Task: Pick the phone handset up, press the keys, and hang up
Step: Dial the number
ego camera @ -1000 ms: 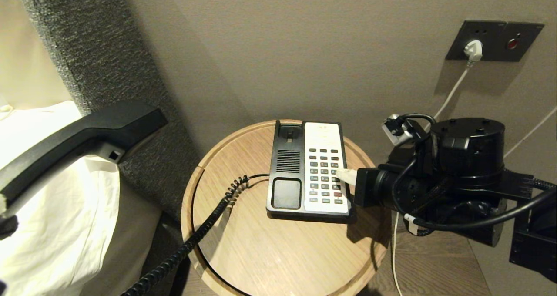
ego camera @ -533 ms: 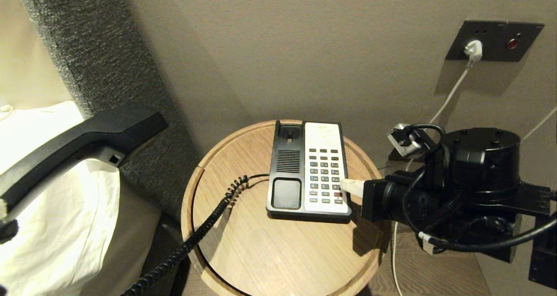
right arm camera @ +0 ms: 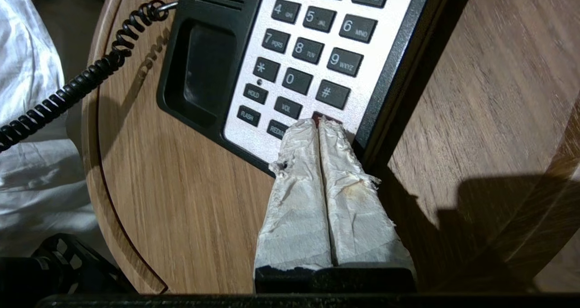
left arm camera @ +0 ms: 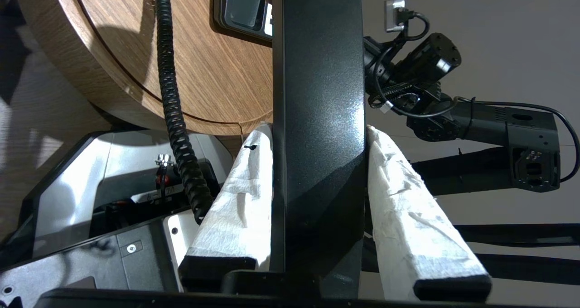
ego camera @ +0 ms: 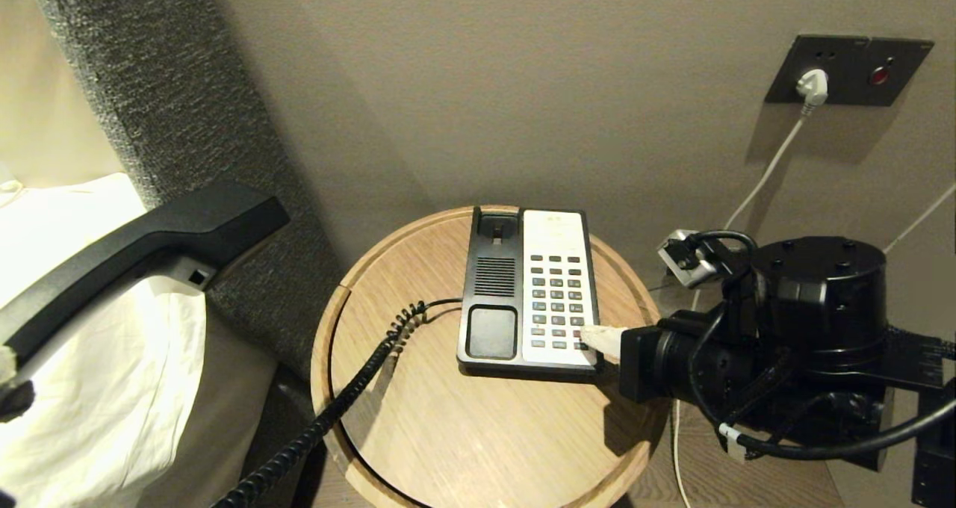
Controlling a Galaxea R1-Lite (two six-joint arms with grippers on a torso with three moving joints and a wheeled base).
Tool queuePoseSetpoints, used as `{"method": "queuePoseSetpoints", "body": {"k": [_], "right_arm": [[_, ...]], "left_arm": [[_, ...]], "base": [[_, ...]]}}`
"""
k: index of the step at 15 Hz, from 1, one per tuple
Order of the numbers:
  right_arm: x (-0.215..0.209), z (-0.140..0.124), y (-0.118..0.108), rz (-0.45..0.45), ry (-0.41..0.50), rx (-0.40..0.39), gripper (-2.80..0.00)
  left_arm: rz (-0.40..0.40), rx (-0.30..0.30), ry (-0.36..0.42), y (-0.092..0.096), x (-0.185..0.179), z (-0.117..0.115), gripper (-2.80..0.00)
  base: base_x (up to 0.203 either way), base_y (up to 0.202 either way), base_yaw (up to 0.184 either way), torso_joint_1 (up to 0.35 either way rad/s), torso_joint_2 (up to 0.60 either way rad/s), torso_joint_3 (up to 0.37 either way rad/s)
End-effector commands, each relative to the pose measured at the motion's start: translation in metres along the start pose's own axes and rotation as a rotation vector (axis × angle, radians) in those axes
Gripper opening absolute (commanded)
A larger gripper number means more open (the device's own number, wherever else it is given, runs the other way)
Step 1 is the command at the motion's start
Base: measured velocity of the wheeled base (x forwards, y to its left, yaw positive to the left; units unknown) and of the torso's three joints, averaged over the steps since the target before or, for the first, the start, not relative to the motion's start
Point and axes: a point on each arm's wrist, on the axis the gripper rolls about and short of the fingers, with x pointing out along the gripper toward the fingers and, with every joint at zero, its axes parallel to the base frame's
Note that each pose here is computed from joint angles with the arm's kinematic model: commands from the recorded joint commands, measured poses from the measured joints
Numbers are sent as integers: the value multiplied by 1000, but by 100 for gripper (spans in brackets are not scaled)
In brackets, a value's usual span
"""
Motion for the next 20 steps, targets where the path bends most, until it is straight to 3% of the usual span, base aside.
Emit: {"method": "queuePoseSetpoints", "body": {"k": [1,12,20], "right_arm": [[1,-2,0,-2,6,0,-280],[7,-14,-5,-23,54,-6,-280],[-5,-2,-1,6,-15,5,-280]], "left_arm": [[4,-5,3,0,0,0,-280],[3,-5,2,0,0,0,-280],[11,0,10,-2,5,1,-280]], "base": [[0,0,0,0,0,0],[0,0,0,0,0,0],[0,0,0,0,0,0]]}}
